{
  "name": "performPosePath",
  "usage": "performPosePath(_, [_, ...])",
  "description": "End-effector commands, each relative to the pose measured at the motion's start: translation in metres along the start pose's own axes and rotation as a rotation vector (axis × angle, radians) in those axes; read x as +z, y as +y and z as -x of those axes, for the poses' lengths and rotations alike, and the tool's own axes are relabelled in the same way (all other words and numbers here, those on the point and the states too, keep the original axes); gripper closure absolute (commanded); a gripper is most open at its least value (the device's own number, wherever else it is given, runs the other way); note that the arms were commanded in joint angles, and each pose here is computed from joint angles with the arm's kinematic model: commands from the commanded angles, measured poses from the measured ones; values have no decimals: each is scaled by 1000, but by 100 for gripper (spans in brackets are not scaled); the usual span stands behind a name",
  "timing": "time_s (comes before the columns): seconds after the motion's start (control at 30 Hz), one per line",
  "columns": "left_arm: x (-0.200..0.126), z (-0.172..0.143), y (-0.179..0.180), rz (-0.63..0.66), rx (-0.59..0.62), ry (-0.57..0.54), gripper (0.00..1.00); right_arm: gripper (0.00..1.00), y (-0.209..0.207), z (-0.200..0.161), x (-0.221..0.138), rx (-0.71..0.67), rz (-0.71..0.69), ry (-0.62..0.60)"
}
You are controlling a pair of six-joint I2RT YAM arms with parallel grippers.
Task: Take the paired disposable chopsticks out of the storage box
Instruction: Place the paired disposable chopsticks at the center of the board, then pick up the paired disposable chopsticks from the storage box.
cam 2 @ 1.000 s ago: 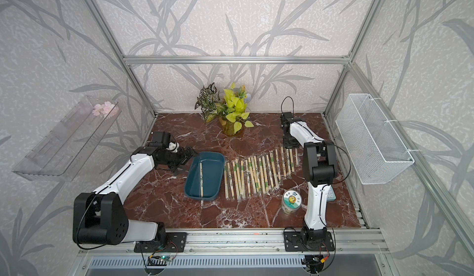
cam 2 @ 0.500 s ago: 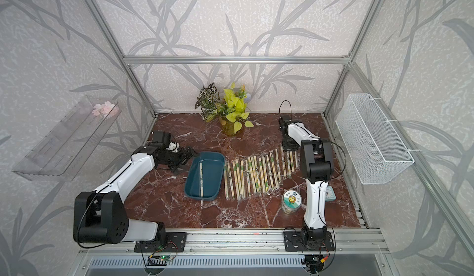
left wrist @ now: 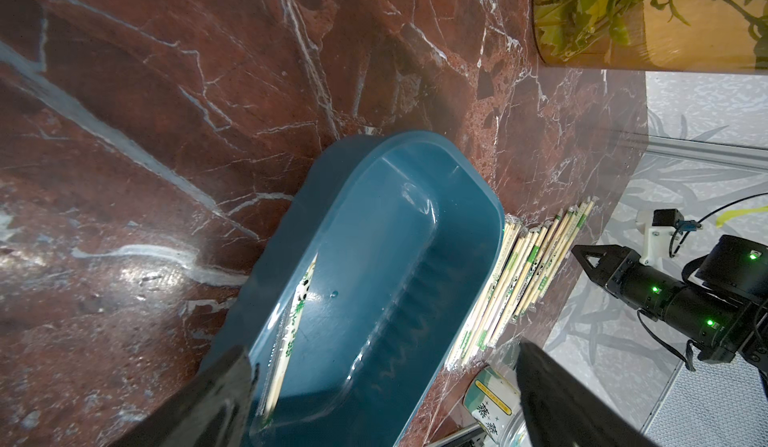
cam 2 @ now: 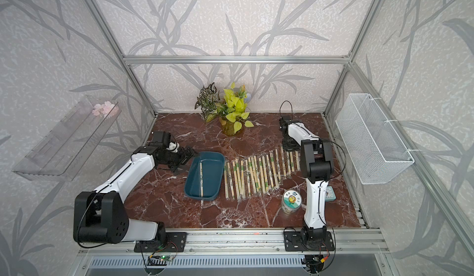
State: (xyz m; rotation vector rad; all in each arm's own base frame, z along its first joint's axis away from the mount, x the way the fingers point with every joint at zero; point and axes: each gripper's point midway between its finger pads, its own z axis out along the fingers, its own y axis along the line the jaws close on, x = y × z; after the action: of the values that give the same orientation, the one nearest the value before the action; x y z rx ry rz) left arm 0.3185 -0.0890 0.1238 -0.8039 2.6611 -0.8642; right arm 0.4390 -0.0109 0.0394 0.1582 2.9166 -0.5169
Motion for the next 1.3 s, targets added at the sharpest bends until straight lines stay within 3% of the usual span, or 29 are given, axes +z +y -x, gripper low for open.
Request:
performPosePath(0.0, [-4,2,0,19,14,-11,0,79,0,9,-39,94,80,-58])
performPosePath(0.33, [-2,-6,15,62,20,-7,0,78,76,-3,-142,34,277,-226])
performPosePath(0.7, [-2,-2,28,82,-16,-26,0,72,197,-72,-244,-116,563,-327])
performPosePath(0.93, [-6,10,45,69,-82,-33,0,61,276,-131,-272,-232,681,-294])
performPosePath(1.27, [-14,23,72,36,-195,-59,0,53,363,-194,-264,-467,668,-231])
